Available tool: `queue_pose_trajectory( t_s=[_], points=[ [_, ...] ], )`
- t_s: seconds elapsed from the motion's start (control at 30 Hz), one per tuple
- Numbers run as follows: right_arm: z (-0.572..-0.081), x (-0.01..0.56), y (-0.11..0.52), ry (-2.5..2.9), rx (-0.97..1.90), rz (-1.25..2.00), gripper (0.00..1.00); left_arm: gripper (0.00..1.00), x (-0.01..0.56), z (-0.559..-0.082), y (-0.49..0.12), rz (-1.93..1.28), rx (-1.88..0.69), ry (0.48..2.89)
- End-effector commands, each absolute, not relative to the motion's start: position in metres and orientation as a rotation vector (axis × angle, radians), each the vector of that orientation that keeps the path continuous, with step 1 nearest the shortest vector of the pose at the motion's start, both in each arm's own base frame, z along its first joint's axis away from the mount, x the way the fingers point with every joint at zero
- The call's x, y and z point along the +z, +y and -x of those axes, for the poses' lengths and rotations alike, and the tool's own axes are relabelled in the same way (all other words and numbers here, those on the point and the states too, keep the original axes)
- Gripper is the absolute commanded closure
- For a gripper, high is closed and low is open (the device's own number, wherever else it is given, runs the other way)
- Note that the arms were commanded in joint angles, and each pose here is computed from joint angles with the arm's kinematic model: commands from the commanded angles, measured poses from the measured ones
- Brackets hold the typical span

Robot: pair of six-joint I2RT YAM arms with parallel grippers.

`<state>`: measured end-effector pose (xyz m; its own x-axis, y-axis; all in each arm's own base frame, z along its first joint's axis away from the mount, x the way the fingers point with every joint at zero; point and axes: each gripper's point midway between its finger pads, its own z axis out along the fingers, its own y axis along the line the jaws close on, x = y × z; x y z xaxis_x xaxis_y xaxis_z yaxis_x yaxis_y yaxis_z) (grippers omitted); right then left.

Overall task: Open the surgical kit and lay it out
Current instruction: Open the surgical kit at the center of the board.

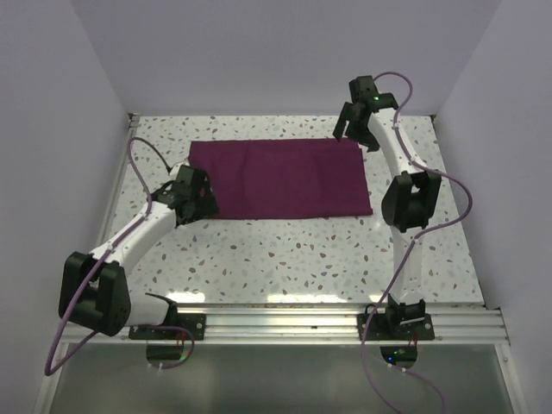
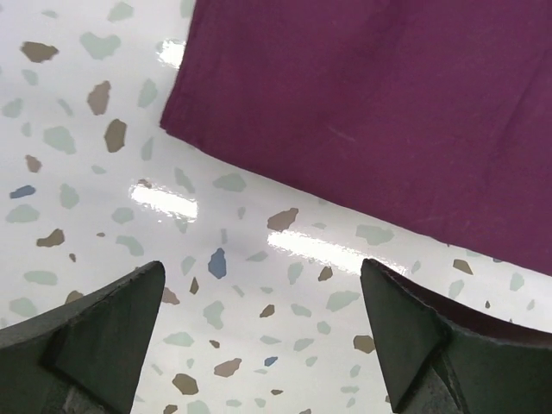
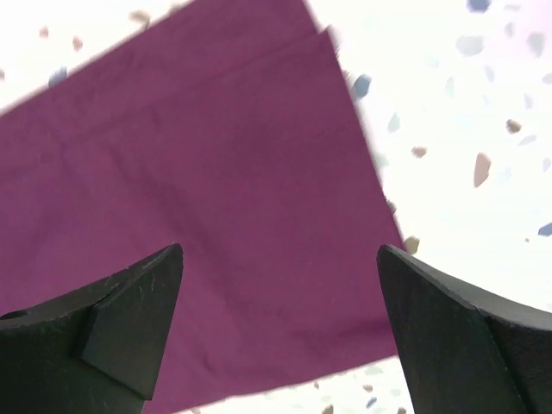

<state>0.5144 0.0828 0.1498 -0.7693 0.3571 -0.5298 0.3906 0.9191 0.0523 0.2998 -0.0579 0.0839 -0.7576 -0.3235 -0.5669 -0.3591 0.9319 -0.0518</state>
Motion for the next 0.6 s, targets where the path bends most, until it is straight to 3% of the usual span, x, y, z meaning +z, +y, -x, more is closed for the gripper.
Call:
queue_pose_trajectory(
  t_s=[0.0, 0.2, 0.57],
  points=[
    [-0.544, 0.142, 0.070, 2.448, 0.006, -0.653, 0.02, 0.00, 0.105, -0.288, -0.043, 0.512, 0.117, 2.449],
    [-0.574, 0.121, 0.051, 2.382, 0.018, -0.757, 0.03, 0.01, 0.125, -0.264, -0.038, 0.511, 0.091, 2.427],
    [-0.598, 0.072, 0.023, 2.330, -0.057, -0.863, 0.20, 0.03, 0.144, -0.239, -0.037, 0.531, 0.014, 2.398]
  ],
)
